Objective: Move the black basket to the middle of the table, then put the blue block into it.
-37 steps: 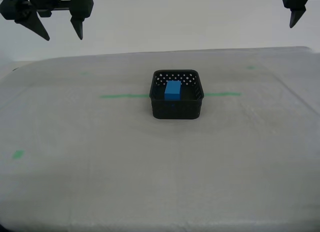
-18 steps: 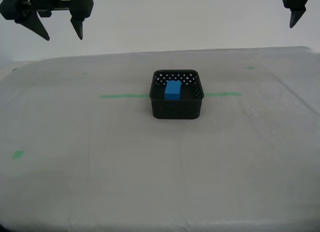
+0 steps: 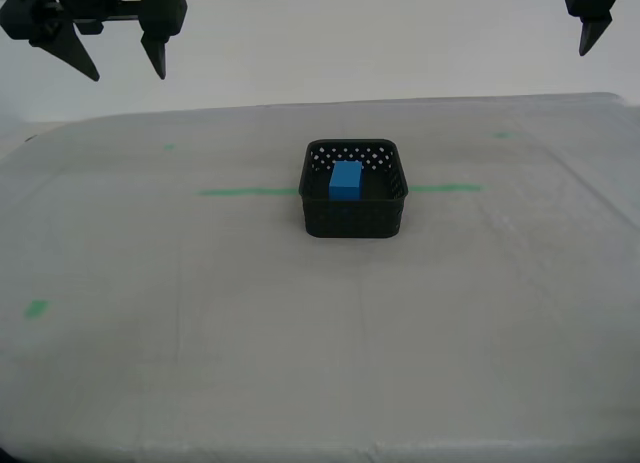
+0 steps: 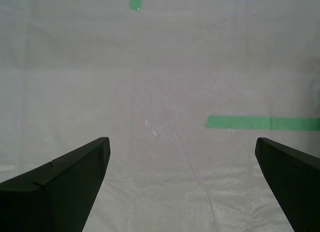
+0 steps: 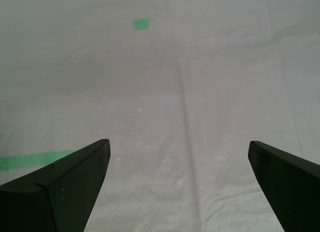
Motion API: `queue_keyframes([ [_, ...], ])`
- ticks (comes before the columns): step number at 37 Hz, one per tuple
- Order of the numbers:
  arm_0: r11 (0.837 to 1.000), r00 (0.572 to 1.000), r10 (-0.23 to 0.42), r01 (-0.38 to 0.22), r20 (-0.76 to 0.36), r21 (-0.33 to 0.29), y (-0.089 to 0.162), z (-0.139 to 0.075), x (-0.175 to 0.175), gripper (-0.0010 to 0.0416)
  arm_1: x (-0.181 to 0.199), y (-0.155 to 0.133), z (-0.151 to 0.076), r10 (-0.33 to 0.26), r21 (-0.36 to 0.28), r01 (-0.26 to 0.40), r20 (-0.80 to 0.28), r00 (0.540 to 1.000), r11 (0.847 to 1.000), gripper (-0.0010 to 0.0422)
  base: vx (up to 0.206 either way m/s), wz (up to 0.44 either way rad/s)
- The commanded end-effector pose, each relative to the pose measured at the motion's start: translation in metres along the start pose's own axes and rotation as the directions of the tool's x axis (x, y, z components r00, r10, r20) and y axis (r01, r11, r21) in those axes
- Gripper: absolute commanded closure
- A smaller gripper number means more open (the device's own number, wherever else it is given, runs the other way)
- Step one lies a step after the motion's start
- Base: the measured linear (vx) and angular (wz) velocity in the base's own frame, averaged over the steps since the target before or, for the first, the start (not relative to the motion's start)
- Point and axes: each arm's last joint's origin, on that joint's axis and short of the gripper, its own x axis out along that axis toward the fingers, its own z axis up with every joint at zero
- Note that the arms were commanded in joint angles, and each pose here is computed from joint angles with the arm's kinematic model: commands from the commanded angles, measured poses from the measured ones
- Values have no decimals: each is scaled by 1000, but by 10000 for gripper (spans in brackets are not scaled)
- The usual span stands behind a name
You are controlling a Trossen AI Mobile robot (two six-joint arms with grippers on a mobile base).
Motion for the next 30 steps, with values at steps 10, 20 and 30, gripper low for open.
queue_keyframes([
  [10,1000,1000,-1,1,0,-1,0,0,0,19,0,0,0,-1,4,1,1,1000,1000,12,0,0],
  [20,1000,1000,-1,1,0,-1,0,0,0,19,0,0,0,-1,4,1,1,1000,1000,12,0,0],
  [30,1000,1000,-1,1,0,-1,0,0,0,18,0,0,0,-1,4,1,1,1000,1000,12,0,0],
])
